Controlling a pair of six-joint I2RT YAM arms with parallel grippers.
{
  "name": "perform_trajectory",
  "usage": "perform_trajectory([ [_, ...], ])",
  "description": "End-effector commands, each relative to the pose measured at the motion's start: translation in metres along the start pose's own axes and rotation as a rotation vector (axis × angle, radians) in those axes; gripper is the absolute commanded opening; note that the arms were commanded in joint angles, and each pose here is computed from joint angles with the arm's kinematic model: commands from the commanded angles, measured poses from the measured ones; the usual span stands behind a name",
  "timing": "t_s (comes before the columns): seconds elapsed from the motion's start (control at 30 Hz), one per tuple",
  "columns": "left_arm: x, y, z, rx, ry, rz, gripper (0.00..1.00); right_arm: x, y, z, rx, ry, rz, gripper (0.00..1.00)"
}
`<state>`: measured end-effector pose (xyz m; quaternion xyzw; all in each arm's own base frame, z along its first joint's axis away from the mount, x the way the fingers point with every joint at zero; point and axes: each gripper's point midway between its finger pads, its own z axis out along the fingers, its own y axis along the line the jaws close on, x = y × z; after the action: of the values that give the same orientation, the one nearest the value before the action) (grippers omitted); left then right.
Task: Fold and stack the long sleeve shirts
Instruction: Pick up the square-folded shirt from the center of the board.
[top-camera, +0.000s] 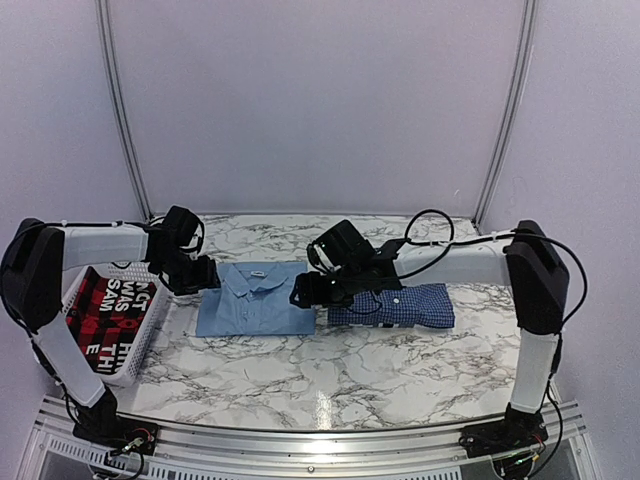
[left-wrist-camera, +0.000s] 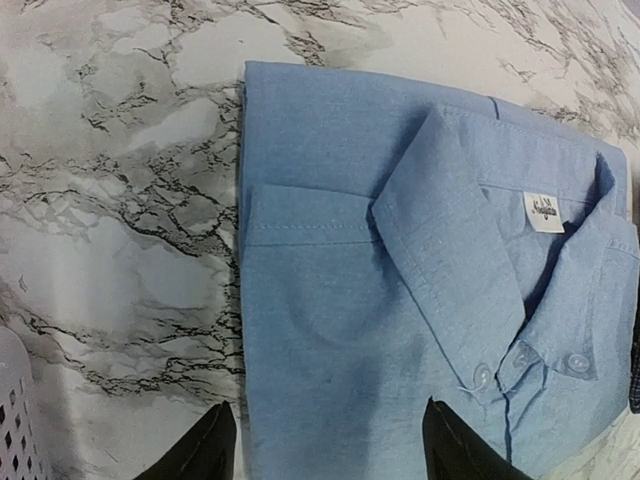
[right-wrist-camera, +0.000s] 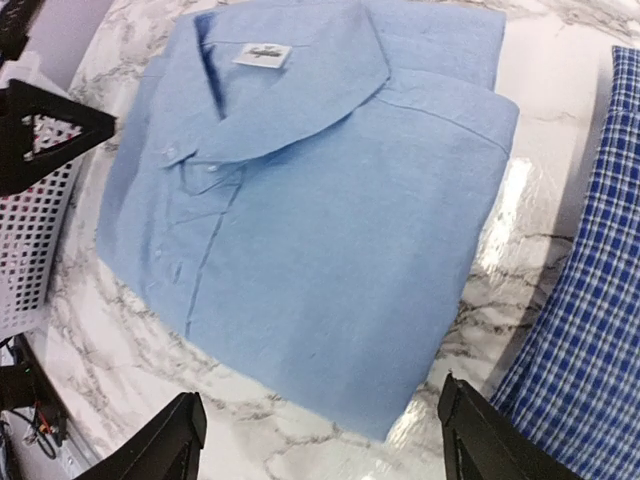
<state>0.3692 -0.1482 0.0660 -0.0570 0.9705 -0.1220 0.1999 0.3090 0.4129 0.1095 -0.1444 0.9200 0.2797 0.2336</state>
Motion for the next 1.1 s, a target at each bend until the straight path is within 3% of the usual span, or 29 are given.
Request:
perform_trajectory([
  [0.0, 0.013, 0.016, 0.007, -0.062, 0.038, 0.0, 0.63, -0.018, -0.022, 0.025, 0.012, -0.006, 0.025, 0.71],
  [0.3, 0.015, 0.02, 0.022, -0.079, 0.055, 0.03, 0.48, -0.031, -0.057, 0.053, 0.117, -0.046, 0.067, 0.6],
  [0.8, 0.021, 0.028, 0.046, -0.12, 0.087, 0.014, 0.51, -0.035, -0.065, 0.088, 0.138, -0.048, 0.098, 0.45],
  [0.97, 0.026, 0.018, 0.054, -0.089, 0.114, -0.003, 0.38, -0.03, -0.058, 0.097, 0.134, -0.038, 0.097, 0.38],
  [1.07, 0.027, 0.015, 0.058, -0.088, 0.118, -0.026, 0.2, -0.03, -0.056, 0.099, 0.138, -0.032, 0.096, 0.29],
])
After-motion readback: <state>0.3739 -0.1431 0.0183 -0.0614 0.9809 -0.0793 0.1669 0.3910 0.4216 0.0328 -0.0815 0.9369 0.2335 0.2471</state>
